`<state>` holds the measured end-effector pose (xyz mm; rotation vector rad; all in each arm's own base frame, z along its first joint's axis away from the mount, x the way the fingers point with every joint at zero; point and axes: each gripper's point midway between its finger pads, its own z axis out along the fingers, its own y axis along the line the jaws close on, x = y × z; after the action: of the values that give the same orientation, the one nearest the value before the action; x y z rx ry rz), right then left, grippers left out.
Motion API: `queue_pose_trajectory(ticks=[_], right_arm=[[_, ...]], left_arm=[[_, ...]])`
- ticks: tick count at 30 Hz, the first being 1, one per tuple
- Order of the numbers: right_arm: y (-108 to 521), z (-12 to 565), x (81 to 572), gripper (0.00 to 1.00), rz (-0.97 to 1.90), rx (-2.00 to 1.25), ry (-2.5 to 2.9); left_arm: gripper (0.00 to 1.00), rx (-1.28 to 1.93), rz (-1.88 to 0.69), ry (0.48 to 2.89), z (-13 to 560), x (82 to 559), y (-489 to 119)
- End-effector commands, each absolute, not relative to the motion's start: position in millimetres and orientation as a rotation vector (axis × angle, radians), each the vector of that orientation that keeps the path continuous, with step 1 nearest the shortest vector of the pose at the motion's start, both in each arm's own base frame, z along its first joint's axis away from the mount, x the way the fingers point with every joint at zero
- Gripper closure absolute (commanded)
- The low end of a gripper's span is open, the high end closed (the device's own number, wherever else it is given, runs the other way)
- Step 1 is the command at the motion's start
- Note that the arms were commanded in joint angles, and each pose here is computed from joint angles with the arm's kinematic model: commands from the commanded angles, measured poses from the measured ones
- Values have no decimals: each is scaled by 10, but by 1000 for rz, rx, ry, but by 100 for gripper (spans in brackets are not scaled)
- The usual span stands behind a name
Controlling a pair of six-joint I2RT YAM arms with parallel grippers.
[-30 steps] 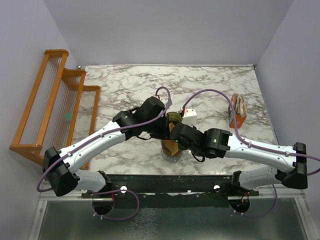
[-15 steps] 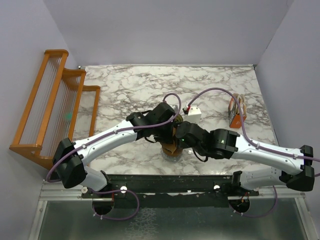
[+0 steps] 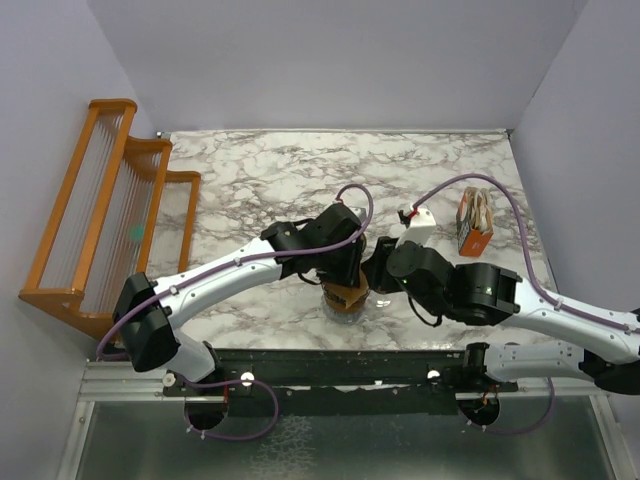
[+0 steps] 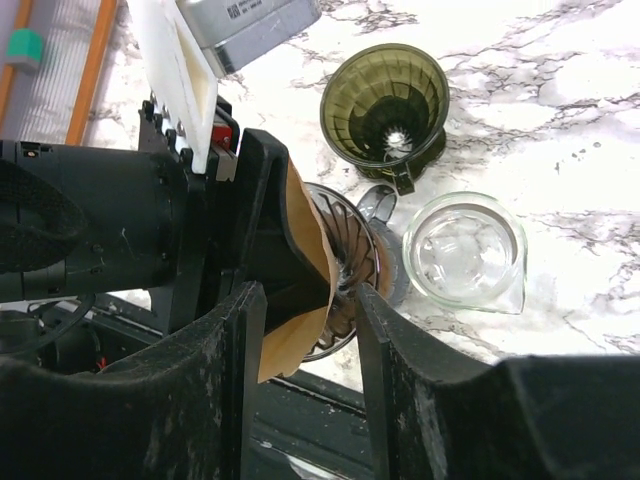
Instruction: Place the coffee filter in the dripper
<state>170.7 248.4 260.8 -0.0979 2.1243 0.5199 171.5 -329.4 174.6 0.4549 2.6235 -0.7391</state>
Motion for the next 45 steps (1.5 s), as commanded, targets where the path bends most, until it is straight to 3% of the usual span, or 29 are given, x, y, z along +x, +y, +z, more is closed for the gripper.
queue_pose_trajectory(ticks=[1, 16, 29, 45], right_arm=[[2319, 2549, 1740, 53, 442, -80, 2107], [2284, 2392, 1716, 53, 424, -78, 2131], [2281, 2387, 1704, 52, 439, -61, 2136], [2322, 2350, 1690, 52, 453, -63, 2147]], left_arm=[[62, 452, -702, 2632, 1708, 1737, -3339], [49, 491, -539, 2649, 1584, 1765, -3251], [49, 528, -457, 2677, 1378, 1741, -3211], [77, 534, -412, 2703, 1240, 1697, -3146]])
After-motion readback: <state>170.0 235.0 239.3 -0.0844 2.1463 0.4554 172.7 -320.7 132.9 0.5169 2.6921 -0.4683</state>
